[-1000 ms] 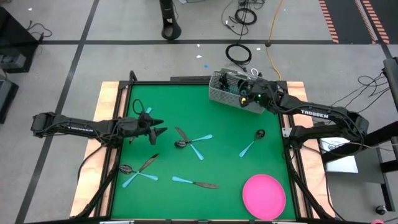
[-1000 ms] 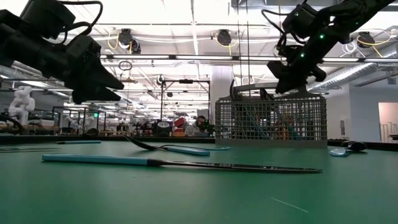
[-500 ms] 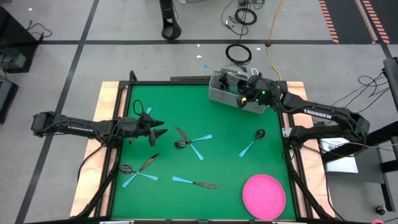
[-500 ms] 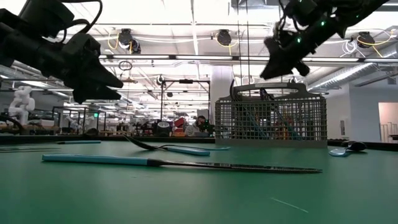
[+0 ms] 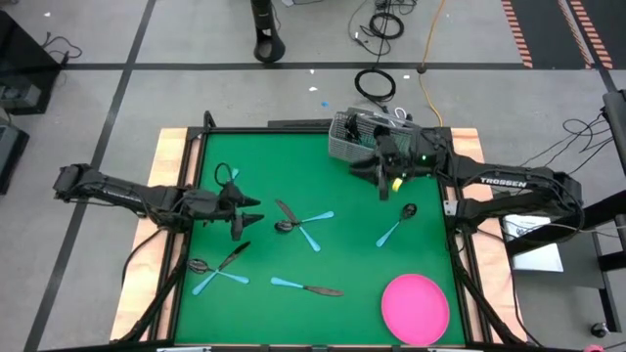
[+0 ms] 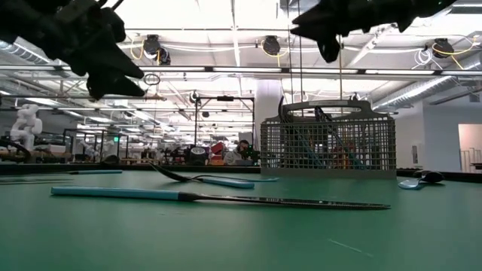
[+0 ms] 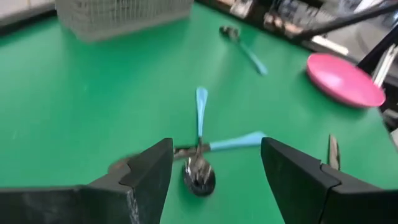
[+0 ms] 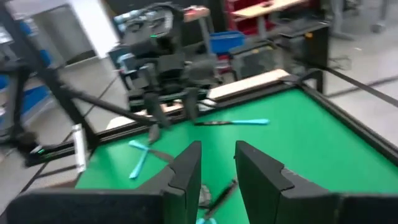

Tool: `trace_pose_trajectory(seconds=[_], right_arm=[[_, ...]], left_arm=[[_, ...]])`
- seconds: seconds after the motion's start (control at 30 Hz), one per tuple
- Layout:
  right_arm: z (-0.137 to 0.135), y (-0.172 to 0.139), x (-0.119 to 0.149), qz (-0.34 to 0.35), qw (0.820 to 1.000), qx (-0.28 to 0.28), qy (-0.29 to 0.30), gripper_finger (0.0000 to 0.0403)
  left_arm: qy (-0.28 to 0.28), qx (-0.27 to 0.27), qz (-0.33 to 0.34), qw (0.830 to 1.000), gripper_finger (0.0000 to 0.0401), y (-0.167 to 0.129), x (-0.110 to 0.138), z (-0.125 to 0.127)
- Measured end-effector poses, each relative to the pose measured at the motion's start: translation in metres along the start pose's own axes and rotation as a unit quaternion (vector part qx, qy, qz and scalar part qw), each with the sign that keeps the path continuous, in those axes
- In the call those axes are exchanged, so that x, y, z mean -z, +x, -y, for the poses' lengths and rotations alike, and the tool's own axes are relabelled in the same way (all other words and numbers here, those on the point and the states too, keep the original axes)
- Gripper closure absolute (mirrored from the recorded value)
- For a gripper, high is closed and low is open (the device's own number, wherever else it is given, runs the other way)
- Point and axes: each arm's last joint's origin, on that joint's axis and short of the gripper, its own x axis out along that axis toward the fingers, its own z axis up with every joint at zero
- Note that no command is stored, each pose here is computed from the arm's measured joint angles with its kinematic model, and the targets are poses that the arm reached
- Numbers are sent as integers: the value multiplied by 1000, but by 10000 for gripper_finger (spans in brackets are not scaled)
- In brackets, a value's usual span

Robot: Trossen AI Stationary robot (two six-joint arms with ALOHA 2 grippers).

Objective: Sort silverware
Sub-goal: Put the blue spoon into the silverware basket

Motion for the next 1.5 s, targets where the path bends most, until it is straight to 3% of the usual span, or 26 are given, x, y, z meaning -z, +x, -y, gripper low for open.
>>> trace_pose_trajectory(seconds=[0.23, 0.37, 0.5, 0.6, 0.7, 0.8, 1.13, 1.37, 1.5], right_arm=[[-30, 9, 9, -7, 999, -34, -34, 316], [-44, 16, 18, -19, 998, -34, -56, 316], [-57, 26, 31, -35, 996, -30, -74, 316], [-65, 38, 43, -49, 994, -36, -86, 316], [-72, 49, 56, -65, 991, -51, -102, 316], [-74, 59, 66, -77, 988, -59, -122, 316], [-72, 65, 70, -76, 988, -56, -126, 316], [-72, 65, 70, -74, 986, -58, -135, 316], [-72, 65, 69, -72, 986, -58, -135, 316]], left_arm=[[-13, -14, -93, 995, 154, 6, 0, 19], [-25, 2, -196, 980, 154, 12, 3, 35], [-7, -6, -325, 946, 154, 17, 13, 51], [31, -34, -400, 916, 154, 18, 24, 61], [53, -23, -460, 886, 154, 17, 39, 70], [70, -9, -485, 872, 154, 12, 47, 79], [39, -66, -540, 838, 154, -13, 64, 86], [75, -76, -565, 818, 154, -13, 80, 92], [103, -83, -588, 798, 154, -8, 90, 92]])
